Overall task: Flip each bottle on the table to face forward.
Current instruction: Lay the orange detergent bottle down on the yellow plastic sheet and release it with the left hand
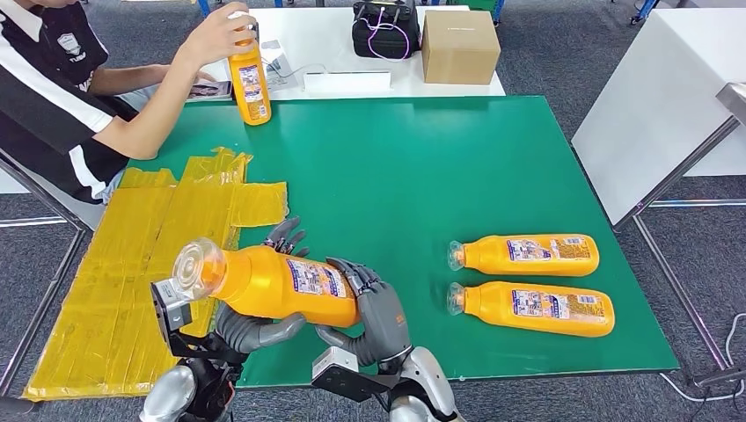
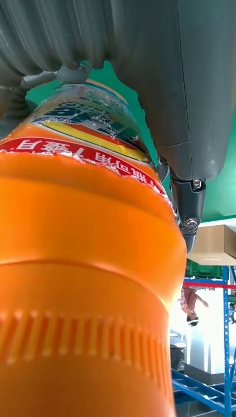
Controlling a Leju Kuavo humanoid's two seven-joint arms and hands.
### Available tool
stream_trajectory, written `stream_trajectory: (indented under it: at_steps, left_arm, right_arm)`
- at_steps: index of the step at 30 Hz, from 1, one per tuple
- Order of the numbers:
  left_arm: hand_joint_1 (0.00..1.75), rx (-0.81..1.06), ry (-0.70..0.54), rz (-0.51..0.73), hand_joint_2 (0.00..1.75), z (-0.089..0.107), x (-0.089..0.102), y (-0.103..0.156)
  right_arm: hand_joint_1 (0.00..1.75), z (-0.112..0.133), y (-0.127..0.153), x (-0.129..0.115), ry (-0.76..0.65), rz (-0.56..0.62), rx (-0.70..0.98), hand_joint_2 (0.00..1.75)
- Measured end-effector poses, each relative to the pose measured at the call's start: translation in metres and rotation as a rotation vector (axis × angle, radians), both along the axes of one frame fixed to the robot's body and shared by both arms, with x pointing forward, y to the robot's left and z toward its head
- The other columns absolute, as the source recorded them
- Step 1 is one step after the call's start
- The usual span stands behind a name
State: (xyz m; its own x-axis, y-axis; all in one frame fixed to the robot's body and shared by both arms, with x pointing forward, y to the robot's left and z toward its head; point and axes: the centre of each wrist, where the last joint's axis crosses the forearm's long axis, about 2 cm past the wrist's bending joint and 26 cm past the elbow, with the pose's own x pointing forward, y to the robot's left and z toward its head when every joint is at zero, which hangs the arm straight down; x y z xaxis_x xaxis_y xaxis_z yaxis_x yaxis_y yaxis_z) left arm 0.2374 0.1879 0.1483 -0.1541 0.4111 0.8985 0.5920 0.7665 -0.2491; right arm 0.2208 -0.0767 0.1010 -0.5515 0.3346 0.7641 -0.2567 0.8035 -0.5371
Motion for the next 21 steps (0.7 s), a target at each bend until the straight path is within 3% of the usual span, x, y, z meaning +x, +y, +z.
stream_trajectory:
  at_steps: [8, 12, 21]
  left_arm:
    - [0.03, -0.035, 0.041, 0.028, 1.75, -0.0003, 0.0001, 0.0002]
    - [1.73, -0.104, 0.115, 0.131, 1.75, -0.0007, -0.001, -0.0018]
    - [1.75, -0.223, 0.15, 0.237, 1.75, 0.003, -0.0067, -0.0074]
  right_arm:
    - [1.75, -0.0008, 0.002, 0.0001, 0.006, 0.018, -0.006, 1.75]
    - [1.75, -0.0017, 0.0026, 0.0005, 0.014, 0.01, -0.009, 1.75]
    - [1.75, -0.003, 0.0046, -0.0003, 0.014, 0.004, -0.011, 1.75]
